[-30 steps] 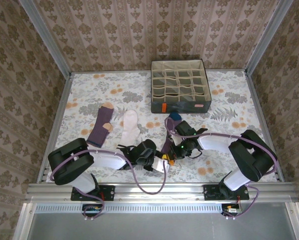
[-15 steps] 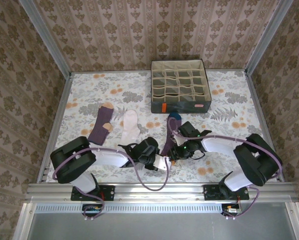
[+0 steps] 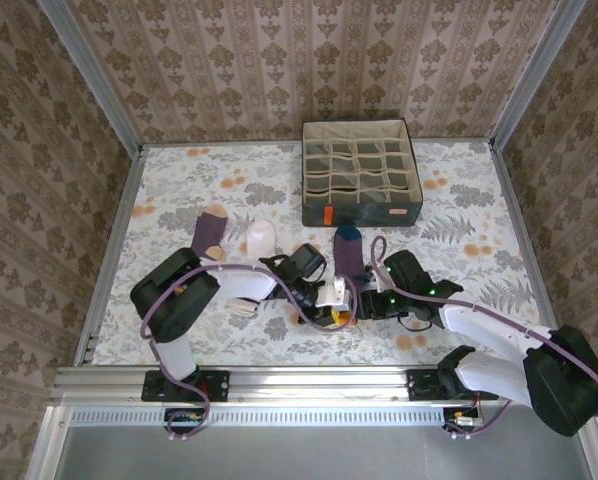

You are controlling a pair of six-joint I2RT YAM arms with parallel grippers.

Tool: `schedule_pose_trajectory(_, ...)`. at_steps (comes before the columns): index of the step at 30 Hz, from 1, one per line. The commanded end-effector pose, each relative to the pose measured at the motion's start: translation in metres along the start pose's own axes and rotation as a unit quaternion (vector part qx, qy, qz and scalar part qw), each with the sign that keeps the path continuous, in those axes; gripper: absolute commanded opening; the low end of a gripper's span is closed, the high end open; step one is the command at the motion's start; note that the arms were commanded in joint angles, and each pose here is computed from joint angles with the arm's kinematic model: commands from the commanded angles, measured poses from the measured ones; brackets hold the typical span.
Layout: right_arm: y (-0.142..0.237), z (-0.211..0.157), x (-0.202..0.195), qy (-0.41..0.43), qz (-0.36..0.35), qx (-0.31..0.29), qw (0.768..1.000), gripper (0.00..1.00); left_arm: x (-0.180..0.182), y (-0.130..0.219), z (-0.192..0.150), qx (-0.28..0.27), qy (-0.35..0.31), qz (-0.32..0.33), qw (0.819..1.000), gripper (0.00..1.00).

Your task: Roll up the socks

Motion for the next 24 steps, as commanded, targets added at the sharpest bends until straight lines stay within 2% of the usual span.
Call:
schedule_pose_trajectory(1, -0.003, 0.001, 0.002, 0.0, 0.008, -0.001, 1.0, 0.4, -0.011, -0.001, -0.005, -0.008, 0.1, -0.057, 0.993, 0.0)
schedule_pose_trajectory(8, -0.017, -0.004, 0.002, 0.0, 0.018, 0.038, 0.999, 0.42, 0.004, -0.002, -0.01, -0.012, 0.192, -0.088, 0.977, 0.0)
schedule_pose_trajectory(15, -0.025, -0.009, -0.001, 0.004, 0.019, 0.061, 0.998, 0.42, 0.012, -0.008, -0.013, -0.015, 0.226, -0.101, 0.969, 0.0)
schedule_pose_trajectory(17, -0.029, -0.01, -0.006, 0.0, 0.007, 0.07, 0.998, 0.35, 0.013, -0.008, -0.014, -0.015, 0.225, -0.099, 0.969, 0.0)
schedule_pose_trajectory(21, -0.036, -0.011, -0.022, -0.021, -0.035, 0.084, 0.996, 0.09, 0.016, -0.005, -0.012, -0.02, 0.203, -0.08, 0.976, 0.01)
schedule_pose_trajectory(24, -0.042, -0.014, -0.033, -0.05, -0.058, 0.104, 0.992, 0.0, 0.019, 0.002, -0.009, -0.036, 0.159, -0.034, 0.986, 0.1)
Point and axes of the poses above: each hand's point on the last joint's axis, 136 mm out from that joint toward the fingers, its own y axis back along the fingers, its own x axis along the line the jaws close on, z = x × y, the point moved 1 cm from there along y, back along the fingers, and after that the axes turned 13 degrees about -y, right-handed, at the moved point
